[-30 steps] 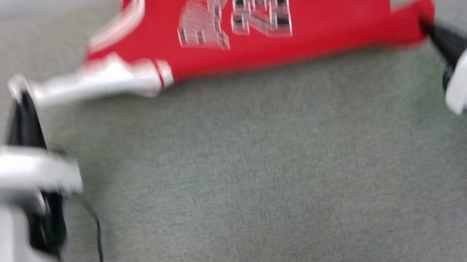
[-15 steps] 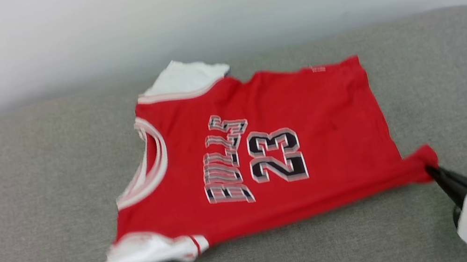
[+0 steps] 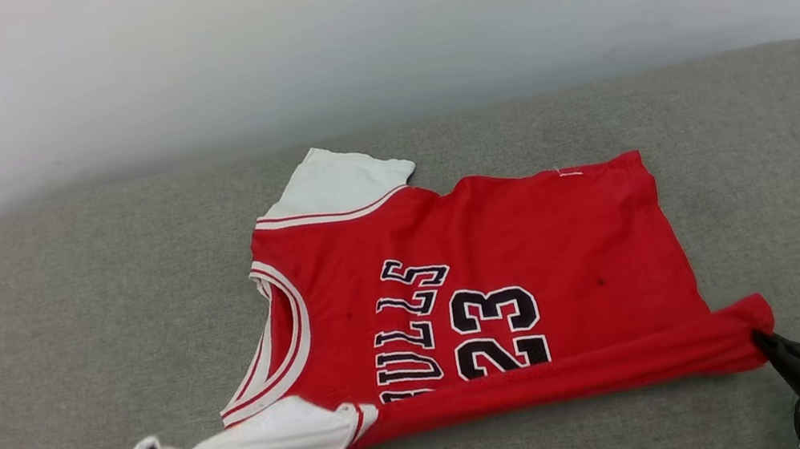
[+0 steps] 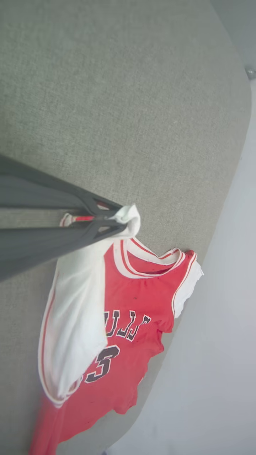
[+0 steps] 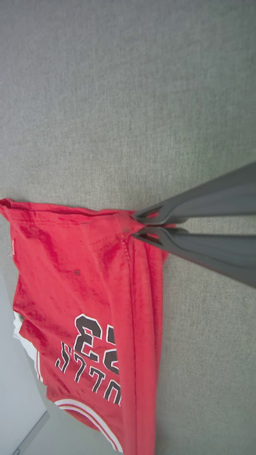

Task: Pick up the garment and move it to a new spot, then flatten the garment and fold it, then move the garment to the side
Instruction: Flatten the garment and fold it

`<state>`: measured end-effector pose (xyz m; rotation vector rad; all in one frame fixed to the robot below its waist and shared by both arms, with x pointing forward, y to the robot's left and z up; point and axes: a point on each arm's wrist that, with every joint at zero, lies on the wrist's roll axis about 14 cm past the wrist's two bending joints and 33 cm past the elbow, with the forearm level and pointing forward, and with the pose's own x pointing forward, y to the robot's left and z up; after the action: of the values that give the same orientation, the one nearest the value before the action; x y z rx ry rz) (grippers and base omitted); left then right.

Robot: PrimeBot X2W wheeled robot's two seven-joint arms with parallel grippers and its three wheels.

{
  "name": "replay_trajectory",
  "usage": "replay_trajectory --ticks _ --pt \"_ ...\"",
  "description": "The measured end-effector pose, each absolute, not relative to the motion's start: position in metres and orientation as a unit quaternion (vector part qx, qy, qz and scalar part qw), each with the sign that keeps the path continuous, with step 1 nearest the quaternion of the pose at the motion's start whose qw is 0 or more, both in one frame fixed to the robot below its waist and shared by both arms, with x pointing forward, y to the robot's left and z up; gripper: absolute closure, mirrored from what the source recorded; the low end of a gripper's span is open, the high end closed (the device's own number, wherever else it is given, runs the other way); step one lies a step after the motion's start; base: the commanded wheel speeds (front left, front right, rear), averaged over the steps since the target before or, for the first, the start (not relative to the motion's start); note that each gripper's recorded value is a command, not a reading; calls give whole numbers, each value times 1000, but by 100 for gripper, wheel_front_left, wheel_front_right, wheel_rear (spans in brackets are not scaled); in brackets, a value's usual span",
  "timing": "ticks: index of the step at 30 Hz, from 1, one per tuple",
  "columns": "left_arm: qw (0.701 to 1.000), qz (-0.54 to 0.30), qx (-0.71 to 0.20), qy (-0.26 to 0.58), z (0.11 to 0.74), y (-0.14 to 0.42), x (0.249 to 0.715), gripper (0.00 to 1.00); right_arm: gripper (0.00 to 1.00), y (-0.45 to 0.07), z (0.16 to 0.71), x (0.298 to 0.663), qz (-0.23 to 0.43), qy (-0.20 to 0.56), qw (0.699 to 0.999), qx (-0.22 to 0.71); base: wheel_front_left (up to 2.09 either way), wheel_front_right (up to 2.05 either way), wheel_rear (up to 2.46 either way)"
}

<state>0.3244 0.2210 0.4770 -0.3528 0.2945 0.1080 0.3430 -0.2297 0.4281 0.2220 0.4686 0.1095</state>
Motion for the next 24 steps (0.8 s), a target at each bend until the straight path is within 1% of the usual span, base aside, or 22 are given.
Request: replay_trajectory --ticks 3,7,10,14,18,19,21,22,24 --pt "976 23 -173 132 485 210 352 100 100 -227 430 353 53 237 965 99 0 0 0" --pt "978 -10 -172 114 490 194 389 100 100 -222 434 376 53 236 966 93 0 0 0" --pt "979 -28 -168 111 487 183 414 100 100 -221 424 388 52 255 962 88 0 0 0" --pt "974 -45 -170 141 463 170 434 100 100 -217 406 400 57 282 954 81 0 0 0" --pt "966 -49 -171 188 428 165 441 100 100 -214 385 402 58 307 947 75 0 0 0" --pt "963 -52 -174 197 422 162 441 100 96 -213 382 402 60 308 947 73 0 0 0" --pt "959 -55 -177 214 411 159 440 100 44 -211 380 404 62 307 947 73 0 0 0" --pt "957 -57 -181 219 408 157 440 97 0 -210 380 405 64 302 948 74 0 0 0" --pt "955 -57 -185 224 404 157 439 45 0 -207 382 404 69 294 950 75 0 0 0"
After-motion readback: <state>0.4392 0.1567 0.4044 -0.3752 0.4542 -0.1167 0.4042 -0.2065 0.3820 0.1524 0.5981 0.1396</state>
